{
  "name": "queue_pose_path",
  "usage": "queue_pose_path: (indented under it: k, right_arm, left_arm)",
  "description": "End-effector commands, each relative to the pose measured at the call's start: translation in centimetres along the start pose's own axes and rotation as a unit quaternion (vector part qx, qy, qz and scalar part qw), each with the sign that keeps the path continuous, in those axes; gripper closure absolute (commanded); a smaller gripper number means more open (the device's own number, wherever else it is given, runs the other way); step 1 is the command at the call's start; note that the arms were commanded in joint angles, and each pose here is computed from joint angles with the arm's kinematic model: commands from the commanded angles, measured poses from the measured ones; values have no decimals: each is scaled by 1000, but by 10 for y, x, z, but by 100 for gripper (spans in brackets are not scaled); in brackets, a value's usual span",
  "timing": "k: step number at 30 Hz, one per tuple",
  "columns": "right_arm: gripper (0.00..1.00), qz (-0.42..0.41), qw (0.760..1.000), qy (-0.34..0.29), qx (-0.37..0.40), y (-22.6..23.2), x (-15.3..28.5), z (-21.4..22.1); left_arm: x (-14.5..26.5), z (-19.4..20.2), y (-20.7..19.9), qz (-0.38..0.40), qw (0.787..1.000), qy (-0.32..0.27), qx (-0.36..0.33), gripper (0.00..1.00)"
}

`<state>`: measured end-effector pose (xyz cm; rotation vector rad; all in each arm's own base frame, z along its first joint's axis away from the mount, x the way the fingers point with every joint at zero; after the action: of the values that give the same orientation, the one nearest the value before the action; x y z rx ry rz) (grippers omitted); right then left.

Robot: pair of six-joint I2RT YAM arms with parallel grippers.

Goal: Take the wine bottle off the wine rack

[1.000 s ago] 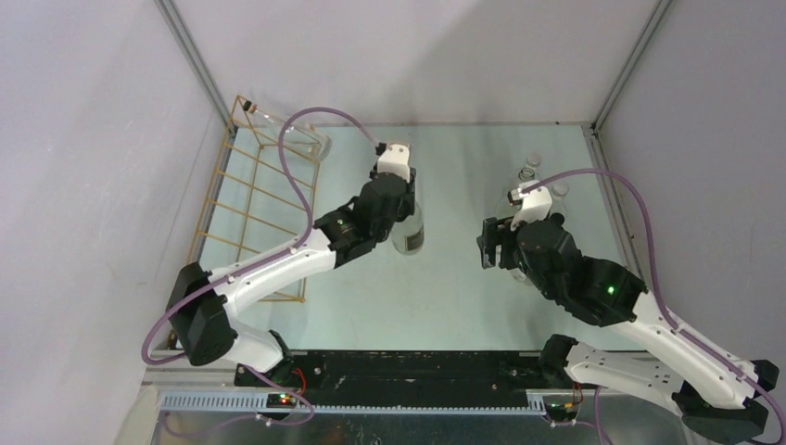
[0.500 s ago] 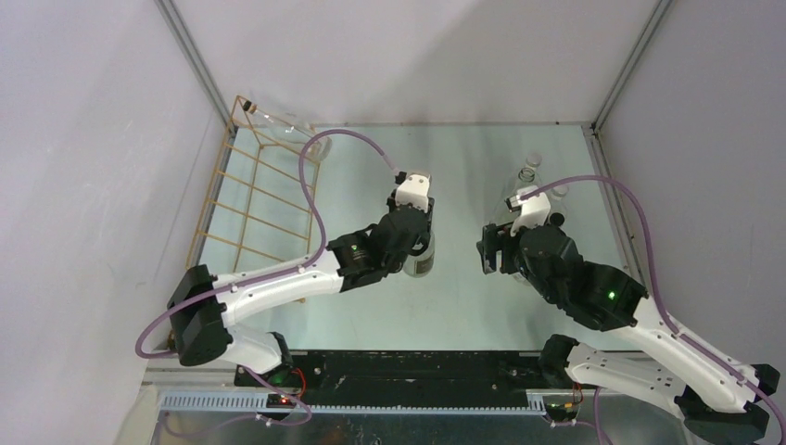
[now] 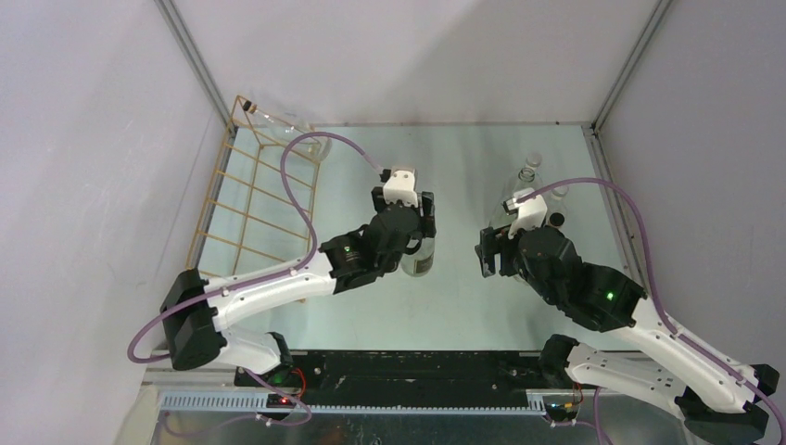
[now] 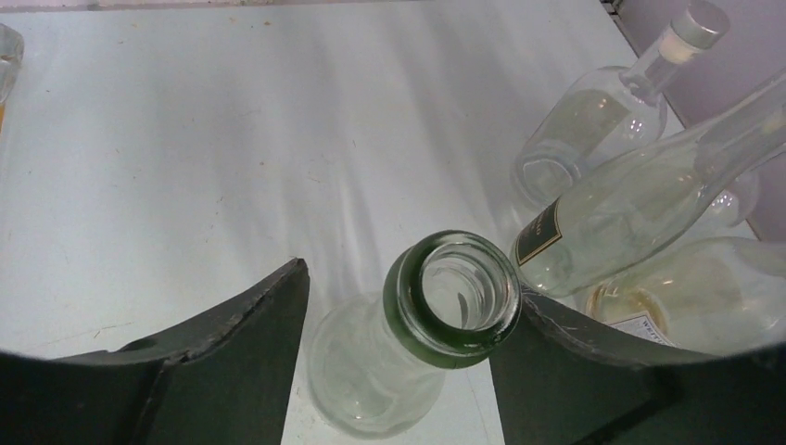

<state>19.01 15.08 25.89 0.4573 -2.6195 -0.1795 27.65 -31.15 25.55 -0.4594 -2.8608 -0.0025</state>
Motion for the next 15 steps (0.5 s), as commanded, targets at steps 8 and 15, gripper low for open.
queue_pose_path:
  k: [8,15]
  right_arm:
    - [23,-25,999,-37,-4,9,2,-18]
    - [22,-89,994,-58,-5,36,1,-33]
  left_arm:
    - [33,-73,12,10,995,-69,75,11]
    - [69,-121,35,16,987,-115,114,7]
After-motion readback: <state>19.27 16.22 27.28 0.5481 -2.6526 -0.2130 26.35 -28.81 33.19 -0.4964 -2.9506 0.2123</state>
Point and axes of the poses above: each gripper's point midway between its finger pads, its own x axis back along the fingers, its own y axis along the line the jaws close on, z = x × y, the point moved 1 cm from there along x, back along the fingers, and after that the axes turned 9 degrees about -x, right-handed, at the moved point
